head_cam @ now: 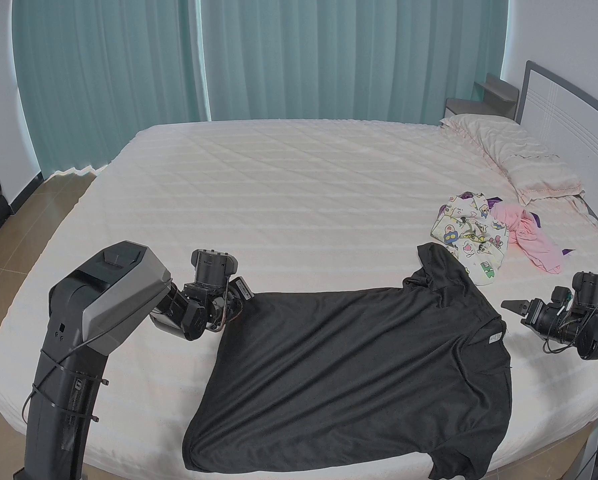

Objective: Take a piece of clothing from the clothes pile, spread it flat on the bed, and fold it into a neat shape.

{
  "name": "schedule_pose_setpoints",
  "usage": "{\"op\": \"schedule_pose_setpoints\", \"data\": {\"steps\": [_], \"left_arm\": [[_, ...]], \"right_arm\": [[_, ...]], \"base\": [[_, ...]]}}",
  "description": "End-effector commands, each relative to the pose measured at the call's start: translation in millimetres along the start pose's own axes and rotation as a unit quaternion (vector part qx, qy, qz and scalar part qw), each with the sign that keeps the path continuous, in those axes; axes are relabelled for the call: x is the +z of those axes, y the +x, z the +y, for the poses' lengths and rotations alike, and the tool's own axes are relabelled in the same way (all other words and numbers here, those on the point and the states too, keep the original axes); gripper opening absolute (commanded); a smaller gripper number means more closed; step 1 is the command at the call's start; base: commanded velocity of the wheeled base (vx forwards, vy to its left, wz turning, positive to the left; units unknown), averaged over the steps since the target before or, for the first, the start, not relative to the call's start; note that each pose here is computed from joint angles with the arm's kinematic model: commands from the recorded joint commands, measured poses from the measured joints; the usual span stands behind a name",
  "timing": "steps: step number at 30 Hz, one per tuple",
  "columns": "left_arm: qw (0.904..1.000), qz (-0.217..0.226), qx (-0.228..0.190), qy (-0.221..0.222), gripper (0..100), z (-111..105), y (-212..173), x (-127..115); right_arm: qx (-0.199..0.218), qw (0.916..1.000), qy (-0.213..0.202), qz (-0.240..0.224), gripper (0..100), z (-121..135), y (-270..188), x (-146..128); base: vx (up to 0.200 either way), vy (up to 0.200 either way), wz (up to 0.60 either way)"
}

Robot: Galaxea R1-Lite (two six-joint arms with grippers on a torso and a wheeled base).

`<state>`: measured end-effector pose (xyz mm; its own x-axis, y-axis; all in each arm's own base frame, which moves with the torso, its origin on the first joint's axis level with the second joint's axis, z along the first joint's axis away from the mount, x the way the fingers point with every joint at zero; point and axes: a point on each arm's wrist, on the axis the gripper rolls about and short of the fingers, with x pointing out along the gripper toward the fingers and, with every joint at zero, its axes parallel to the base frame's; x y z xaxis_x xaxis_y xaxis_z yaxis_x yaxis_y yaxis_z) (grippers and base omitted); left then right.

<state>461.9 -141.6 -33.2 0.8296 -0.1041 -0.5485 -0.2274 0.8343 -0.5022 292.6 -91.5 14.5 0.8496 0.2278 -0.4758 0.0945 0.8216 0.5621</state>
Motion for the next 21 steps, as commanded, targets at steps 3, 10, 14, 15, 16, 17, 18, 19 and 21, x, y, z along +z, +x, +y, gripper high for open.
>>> {"op": "schedule_pose_setpoints", "data": {"steps": [3, 10, 14, 15, 16, 17, 18, 19, 21], "left_arm": [[0.9996, -0.024, 0.012, -0.005, 0, 9.4, 0.5, 16.5], [0.9961, -0.081, 0.029, -0.019, 0, 26.7, -5.4, 66.3], [0.9942, -0.101, 0.035, -0.014, 0, 38.1, 0.5, 83.5], [0.9942, -0.101, 0.035, -0.014, 0, 38.1, 0.5, 83.5], [0.9940, -0.102, 0.041, -0.006, 0, 43.8, 3.4, 84.9], [0.9939, -0.102, 0.042, -0.005, 0, 45.2, 3.9, 85.6], [0.9937, -0.102, 0.046, -0.004, 0, 48.8, 4.3, 87.2], [0.9937, -0.101, 0.048, -0.004, 0, 50.7, 4.3, 88.4], [0.9939, -0.095, 0.055, -0.005, 0, 54.6, 4.8, 89.6]], "right_arm": [[0.000, 1.0000, 0.000, -0.001, 100, 0.1, -0.6, 0.2], [0.001, 1.0000, 0.000, 0.001, 100, 0.6, 0.1, -0.4], [0.001, 1.0000, 0.001, 0.002, 100, 0.3, 0.3, -0.7], [0.001, 1.0000, 0.001, 0.002, 100, 0.3, 0.3, -0.7], [0.001, 1.0000, 0.000, 0.002, 100, 0.5, 0.9, -0.8], [0.001, 1.0000, 0.001, 0.002, 100, 0.5, 0.9, -0.8], [0.001, 1.0000, 0.001, 0.002, 100, 0.5, 0.9, -0.8], [0.001, 1.0000, 0.001, 0.002, 100, 0.5, 0.9, -0.8], [0.001, 1.0000, 0.001, 0.002, 100, 0.7, 0.5, -0.9]], "base": [[0.000, 0.000, 0.00], [0.000, 0.000, 0.00], [0.000, 0.000, 0.00], [0.000, 0.000, 0.00], [0.000, 0.000, 0.00], [0.000, 0.000, 0.00], [0.000, 0.000, 0.00], [0.000, 0.000, 0.00], [0.000, 0.000, 0.00]]}}
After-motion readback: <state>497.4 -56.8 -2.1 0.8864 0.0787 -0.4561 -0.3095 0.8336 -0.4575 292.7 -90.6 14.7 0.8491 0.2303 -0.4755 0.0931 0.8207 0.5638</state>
